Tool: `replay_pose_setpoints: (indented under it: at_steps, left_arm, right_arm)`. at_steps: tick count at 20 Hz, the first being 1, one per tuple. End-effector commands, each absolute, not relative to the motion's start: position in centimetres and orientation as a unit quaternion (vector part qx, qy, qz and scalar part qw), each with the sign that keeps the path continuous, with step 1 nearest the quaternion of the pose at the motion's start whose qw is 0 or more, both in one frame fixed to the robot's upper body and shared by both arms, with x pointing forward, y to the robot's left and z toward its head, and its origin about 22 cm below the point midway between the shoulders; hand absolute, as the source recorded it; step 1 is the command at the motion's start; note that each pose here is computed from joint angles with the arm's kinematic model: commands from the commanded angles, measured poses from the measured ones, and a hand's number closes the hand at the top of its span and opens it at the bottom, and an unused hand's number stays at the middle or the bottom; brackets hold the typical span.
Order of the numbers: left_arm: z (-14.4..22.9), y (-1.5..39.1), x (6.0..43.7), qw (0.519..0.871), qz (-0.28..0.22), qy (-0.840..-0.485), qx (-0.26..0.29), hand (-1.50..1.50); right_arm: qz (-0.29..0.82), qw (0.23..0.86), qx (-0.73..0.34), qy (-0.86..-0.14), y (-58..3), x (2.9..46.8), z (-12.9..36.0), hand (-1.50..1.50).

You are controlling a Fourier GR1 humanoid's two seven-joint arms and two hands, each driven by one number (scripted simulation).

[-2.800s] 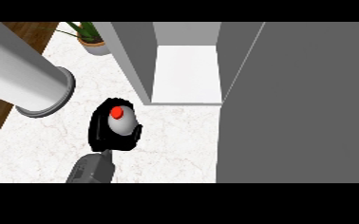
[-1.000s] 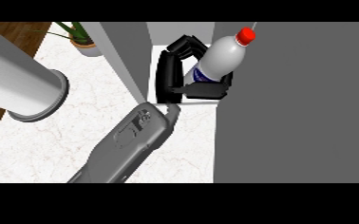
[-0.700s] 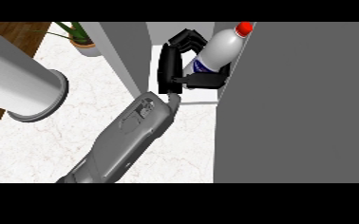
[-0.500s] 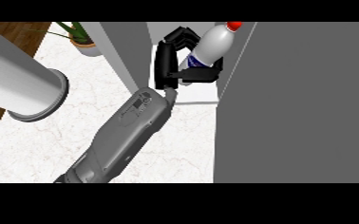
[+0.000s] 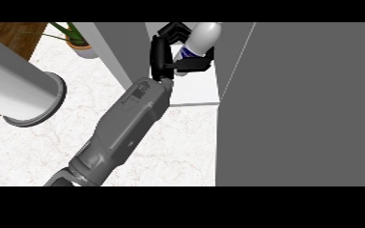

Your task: Pick up the bottled water, place it into the cabinet and close the cabinet

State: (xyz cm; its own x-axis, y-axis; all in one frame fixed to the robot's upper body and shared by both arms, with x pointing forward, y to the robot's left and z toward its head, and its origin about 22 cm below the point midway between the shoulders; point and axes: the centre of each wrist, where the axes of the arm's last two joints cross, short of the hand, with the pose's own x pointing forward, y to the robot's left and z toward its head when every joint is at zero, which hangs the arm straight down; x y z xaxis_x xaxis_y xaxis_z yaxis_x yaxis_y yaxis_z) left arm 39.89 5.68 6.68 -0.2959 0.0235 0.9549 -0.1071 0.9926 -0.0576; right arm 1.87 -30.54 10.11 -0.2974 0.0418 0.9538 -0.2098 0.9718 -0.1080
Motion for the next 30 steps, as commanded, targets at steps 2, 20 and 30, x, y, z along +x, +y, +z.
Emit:
replay_pose_setpoints:
  at_steps: [2,20,30]
  left_arm:
    - [4.3,6.9,40.8,0.581,0.009,-0.809,0.085,1.50]
    - [5.7,7.6,43.3,0.579,-0.018,-0.807,0.116,-1.50]
    - [9.0,5.9,43.3,0.559,0.015,-0.828,-0.050,-1.50]
  right_arm:
    - [0.097,0.561,0.067,-0.819,-29.9,2.1,12.2,-1.50]
    - [0.119,0.560,0.079,-0.816,-30.5,2.1,12.5,-1.50]
    - [0.117,0.561,0.072,-0.816,-30.2,2.2,12.9,-1.50]
